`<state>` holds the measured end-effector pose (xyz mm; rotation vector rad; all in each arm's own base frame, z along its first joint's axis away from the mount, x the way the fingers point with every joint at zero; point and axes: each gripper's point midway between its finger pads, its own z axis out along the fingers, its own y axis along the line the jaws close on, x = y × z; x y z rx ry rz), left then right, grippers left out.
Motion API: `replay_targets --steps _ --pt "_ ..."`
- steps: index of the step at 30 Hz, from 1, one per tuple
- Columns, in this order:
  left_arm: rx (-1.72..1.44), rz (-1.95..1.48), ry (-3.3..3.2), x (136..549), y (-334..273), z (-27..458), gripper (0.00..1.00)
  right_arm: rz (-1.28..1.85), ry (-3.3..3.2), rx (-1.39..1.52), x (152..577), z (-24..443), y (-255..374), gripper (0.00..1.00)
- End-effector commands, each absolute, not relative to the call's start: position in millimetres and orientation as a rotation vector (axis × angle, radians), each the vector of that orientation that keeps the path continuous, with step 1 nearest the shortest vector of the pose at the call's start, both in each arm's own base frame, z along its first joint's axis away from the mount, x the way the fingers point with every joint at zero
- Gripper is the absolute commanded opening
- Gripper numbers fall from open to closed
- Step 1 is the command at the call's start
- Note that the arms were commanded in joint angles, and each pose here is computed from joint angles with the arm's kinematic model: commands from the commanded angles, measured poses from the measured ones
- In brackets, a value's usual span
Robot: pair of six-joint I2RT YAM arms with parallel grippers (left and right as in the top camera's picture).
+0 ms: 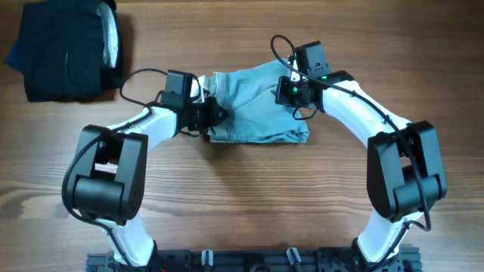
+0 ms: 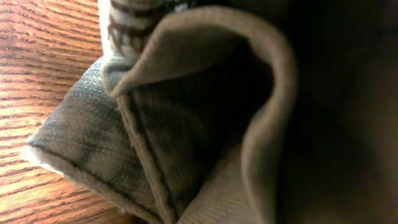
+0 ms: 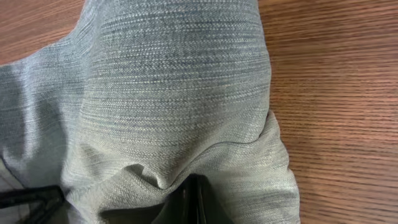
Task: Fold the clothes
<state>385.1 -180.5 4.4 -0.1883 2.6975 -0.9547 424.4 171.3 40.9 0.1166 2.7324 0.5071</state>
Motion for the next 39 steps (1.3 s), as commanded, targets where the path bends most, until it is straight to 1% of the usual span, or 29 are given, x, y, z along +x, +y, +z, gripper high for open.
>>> replay_targets --steps 1,3,6,9,12,14,18,19,22,26,32,36,38,39 --pt "-0.258 -0.981 2.752 372 -187 -12 0.04 0.558 2.796 0.109 411 33 179 0.04" --pt "-0.281 -0.99 2.72 379 -182 -4 0.04 0.542 2.815 0.147 408 40 167 0.04" --pt "-0.325 -1.008 2.604 400 -165 31 0.04 0.502 2.778 0.189 409 66 140 0.04" --pt "-0.391 -1.023 2.402 424 -135 97 0.04 0.486 2.713 0.162 408 101 127 0.04" --pt "-0.414 -1.016 2.175 436 -100 175 0.04 0.468 2.66 0.134 402 130 123 0.04" --pt "-0.462 -0.951 1.977 435 -58 241 0.04 0.474 2.631 0.127 396 147 122 0.04" --pt "-0.578 -0.823 1.692 419 24 318 0.04 0.478 2.615 0.123 389 161 120 0.04" --pt "-0.613 -0.807 1.631 416 44 330 0.04 0.478 2.617 0.124 388 161 120 0.04" --pt "-0.759 -0.774 1.466 411 106 347 0.04 0.472 2.639 0.128 383 159 119 0.04" --pt "-0.713 -0.682 1.311 417 152 367 0.04 0.467 2.662 0.133 378 156 118 0.04" --pt "-0.729 -0.674 1.313 455 178 317 0.04 0.469 2.659 0.136 379 156 118 0.04" --pt "-0.721 -0.717 1.254 486 196 307 0.04 0.476 2.656 0.167 380 157 118 0.04" --pt "-0.686 -0.714 1.248 503 203 314 0.04 0.478 2.653 0.17 380 157 118 0.04" --pt "-0.621 -0.699 1.247 513 205 327 0.04 0.478 2.654 0.17 380 157 118 0.04"
